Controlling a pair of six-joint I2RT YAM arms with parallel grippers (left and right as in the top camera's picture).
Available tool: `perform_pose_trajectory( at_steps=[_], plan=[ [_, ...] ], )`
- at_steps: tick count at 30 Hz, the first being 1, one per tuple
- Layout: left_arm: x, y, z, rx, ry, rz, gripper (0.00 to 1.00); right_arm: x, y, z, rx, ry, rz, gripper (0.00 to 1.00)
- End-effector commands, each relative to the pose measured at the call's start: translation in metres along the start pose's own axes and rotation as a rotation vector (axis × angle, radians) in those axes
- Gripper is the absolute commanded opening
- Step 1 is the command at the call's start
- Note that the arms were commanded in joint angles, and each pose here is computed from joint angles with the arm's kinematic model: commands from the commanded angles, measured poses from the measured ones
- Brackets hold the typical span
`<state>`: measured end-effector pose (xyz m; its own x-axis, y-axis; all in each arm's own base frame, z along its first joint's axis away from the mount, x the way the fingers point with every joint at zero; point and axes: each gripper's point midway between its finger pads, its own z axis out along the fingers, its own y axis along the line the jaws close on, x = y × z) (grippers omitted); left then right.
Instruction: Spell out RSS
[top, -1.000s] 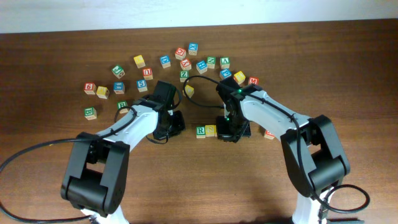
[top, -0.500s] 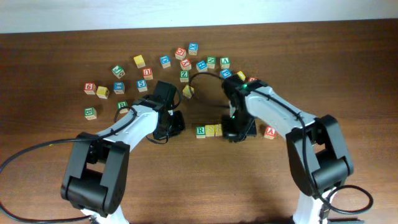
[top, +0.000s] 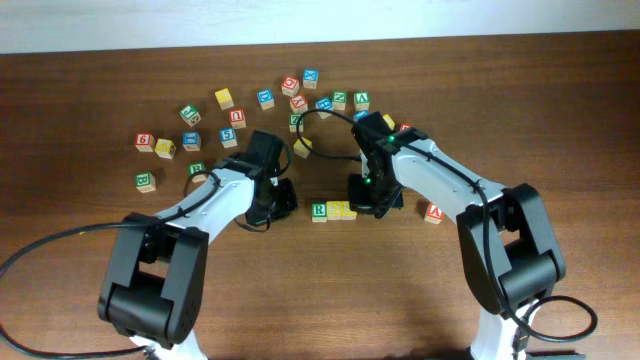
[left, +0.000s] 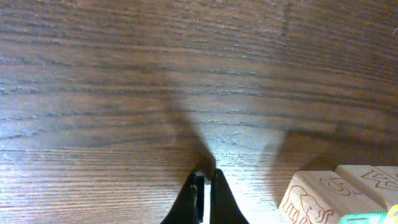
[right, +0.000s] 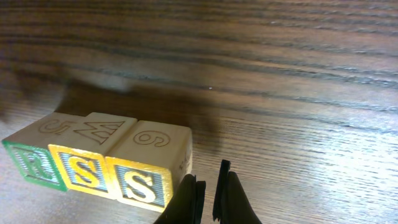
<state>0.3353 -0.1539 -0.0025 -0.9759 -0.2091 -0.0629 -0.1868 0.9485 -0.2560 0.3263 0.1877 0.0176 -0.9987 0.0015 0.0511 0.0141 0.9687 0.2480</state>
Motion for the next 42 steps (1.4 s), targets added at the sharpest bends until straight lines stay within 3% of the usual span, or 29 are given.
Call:
perform_pose_trajectory(
  at_steps=[1,10,16,25,34,38,42],
  plan=[
    [0.026,0.003,0.009,0.037,0.117,0.074,0.00,-0.006,-0.008,0.002,0.055,-0.022,0.002,0.04],
    [0.055,-0.037,-0.003,0.293,0.266,0.129,0.00,-0.008,-0.026,-0.002,0.073,-0.014,0.048,0.04],
    [0.054,-0.046,-0.006,0.339,0.267,0.125,0.00,-0.009,-0.026,-0.002,0.073,-0.014,0.048,0.04],
    [0.057,-0.051,0.005,0.246,0.223,0.150,0.00,-0.008,-0.026,-0.002,0.073,-0.014,0.048,0.04],
    [0.051,-0.056,0.006,0.265,0.196,0.163,0.00,-0.008,-0.026,-0.002,0.073,-0.014,0.048,0.04],
    [0.059,-0.061,-0.003,0.310,0.224,0.209,0.00,-0.007,-0.026,-0.002,0.075,-0.008,0.049,0.04],
    [0.037,-0.045,-0.034,0.246,0.107,0.201,0.00,-0.001,-0.029,-0.001,0.085,0.013,0.054,0.04]
  ],
)
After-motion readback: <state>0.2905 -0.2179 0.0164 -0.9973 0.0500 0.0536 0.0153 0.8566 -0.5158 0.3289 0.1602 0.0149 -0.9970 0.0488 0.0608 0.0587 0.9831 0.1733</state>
